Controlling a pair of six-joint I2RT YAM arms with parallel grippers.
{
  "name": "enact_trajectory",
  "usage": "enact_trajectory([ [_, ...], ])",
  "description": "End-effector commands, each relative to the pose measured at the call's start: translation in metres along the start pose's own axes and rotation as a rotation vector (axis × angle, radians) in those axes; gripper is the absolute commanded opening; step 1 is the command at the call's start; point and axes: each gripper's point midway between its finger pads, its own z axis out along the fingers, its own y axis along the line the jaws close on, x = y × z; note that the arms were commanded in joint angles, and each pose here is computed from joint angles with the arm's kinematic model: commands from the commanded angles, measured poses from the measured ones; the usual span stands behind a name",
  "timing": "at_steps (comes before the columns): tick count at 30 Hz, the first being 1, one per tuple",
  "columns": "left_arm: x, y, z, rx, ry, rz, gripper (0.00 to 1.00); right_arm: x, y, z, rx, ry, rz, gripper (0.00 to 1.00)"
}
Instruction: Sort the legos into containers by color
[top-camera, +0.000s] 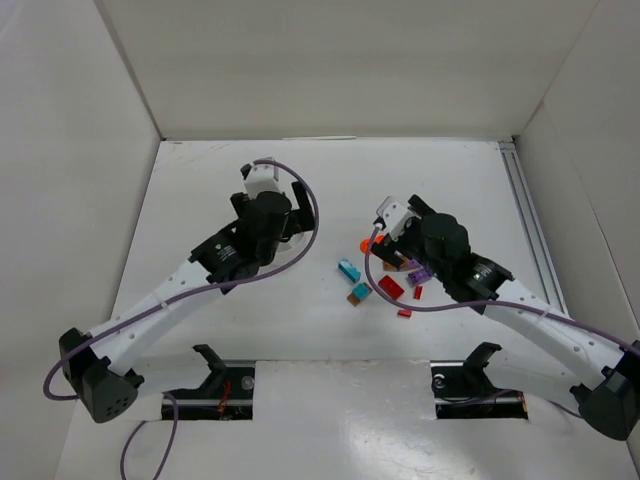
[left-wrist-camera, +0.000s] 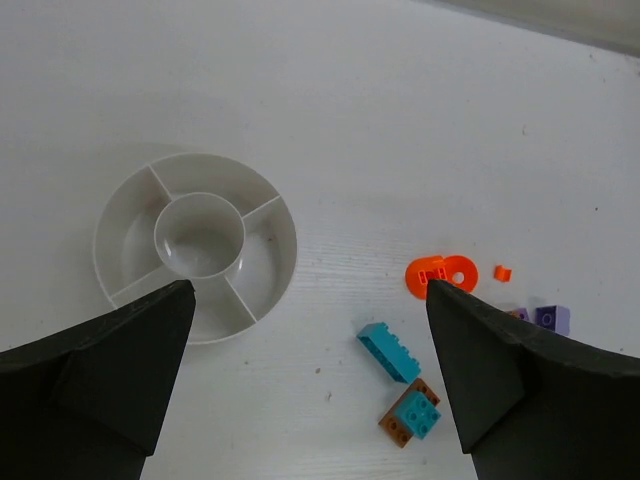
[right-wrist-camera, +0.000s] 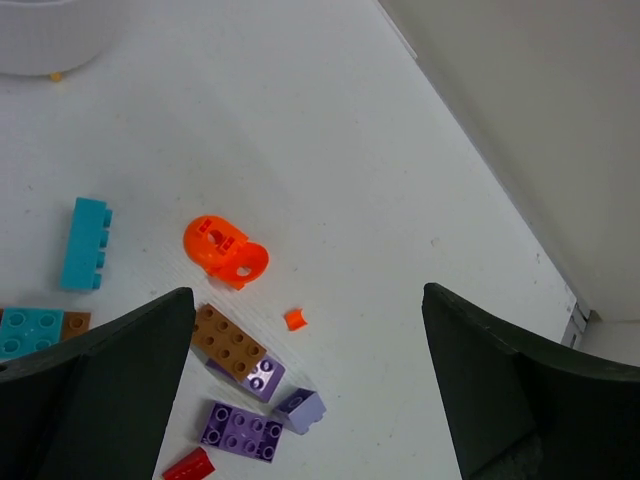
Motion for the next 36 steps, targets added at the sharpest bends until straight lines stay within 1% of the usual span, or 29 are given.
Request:
enact_trajectory([
  [1,-0.036,0.006,-0.02,-0.004,-0.128,-0.12,1.0,-0.014,0.0,-0.003,-0.006,-0.052,0.015,1.0],
  [3,-0.04,0.005,-0.029,0.062,-0.163,-0.109,1.0,-0.007,0.002,-0.002,0.023,-0.033,0.075,1.0],
  [4,-0.038,0.007,-0.029,0.069,-0.18,-0.083,1.0,0.002,-0.003,-0.003,0.071,-0.001,0.115,1.0],
  [5,-0.043,0.01,-0.032,0.066,-0.196,-0.092,1.0,0.004,0.0,0.0,0.067,0.008,0.139,1.0],
  [6,-0.045,0.013,-0.035,0.055,-0.204,-0.104,1.0,0.003,0.002,0.004,0.055,0.014,0.118,1.0],
  [8,-0.05,0.024,-0.044,0.027,-0.222,-0.128,1.0,-0.005,0.014,0.012,-0.026,-0.009,0.077,1.0],
  [10,-0.057,0.028,-0.055,0.044,-0.243,-0.162,1.0,-0.003,0.021,0.025,-0.046,0.01,0.071,1.0],
  [12,-0.049,0.034,-0.057,0.041,-0.239,-0.159,1.0,-0.002,0.034,0.037,-0.109,0.02,0.056,1.0],
  [14,-0.045,0.04,-0.062,0.047,-0.246,-0.174,1.0,-0.002,0.054,0.053,-0.201,0.029,0.041,0.97],
  [15,-0.044,0.042,-0.063,0.048,-0.248,-0.176,1.0,-0.002,0.059,0.059,-0.217,0.03,0.041,0.97],
  [16,-0.044,0.043,-0.065,0.049,-0.246,-0.191,1.0,-0.002,0.067,0.064,-0.232,0.031,0.034,0.94],
  [17,-0.04,0.046,-0.066,0.047,-0.24,-0.196,1.0,0.004,0.078,0.071,-0.258,0.056,0.023,0.94],
  [19,-0.033,0.052,-0.065,0.022,-0.218,-0.192,1.0,0.005,0.091,0.079,-0.298,0.06,0.018,0.89],
  [21,-0.032,0.056,-0.065,-0.001,-0.217,-0.218,1.0,0.01,0.103,0.09,-0.339,0.081,0.015,0.85],
  [22,-0.03,0.057,-0.065,-0.006,-0.211,-0.221,1.0,0.006,0.108,0.094,-0.362,0.064,0.019,0.85],
  [24,-0.03,0.056,-0.065,-0.005,-0.211,-0.231,1.0,0.013,0.121,0.102,-0.391,0.081,0.012,0.83],
  [25,-0.024,0.057,-0.063,-0.006,-0.194,-0.22,1.0,0.008,0.128,0.104,-0.412,0.072,0.008,0.83],
  [26,-0.024,0.056,-0.063,-0.005,-0.194,-0.233,1.0,0.012,0.131,0.107,-0.416,0.079,0.007,0.82],
  [27,-0.016,0.058,-0.059,-0.019,-0.176,-0.216,1.0,0.016,0.14,0.111,-0.431,0.097,0.012,0.8],
  [30,-0.005,0.061,-0.055,-0.045,-0.139,-0.223,1.0,0.025,0.149,0.119,-0.44,0.131,0.047,0.76],
  [33,0.0,0.067,-0.054,-0.079,-0.127,-0.23,1.0,0.038,0.156,0.125,-0.444,0.167,0.054,0.74],
  [34,0.002,0.068,-0.054,-0.084,-0.121,-0.234,1.0,0.041,0.159,0.126,-0.446,0.178,0.064,0.73],
  [36,0.002,0.068,-0.054,-0.084,-0.121,-0.234,1.0,0.044,0.153,0.127,-0.408,0.195,0.068,0.71],
])
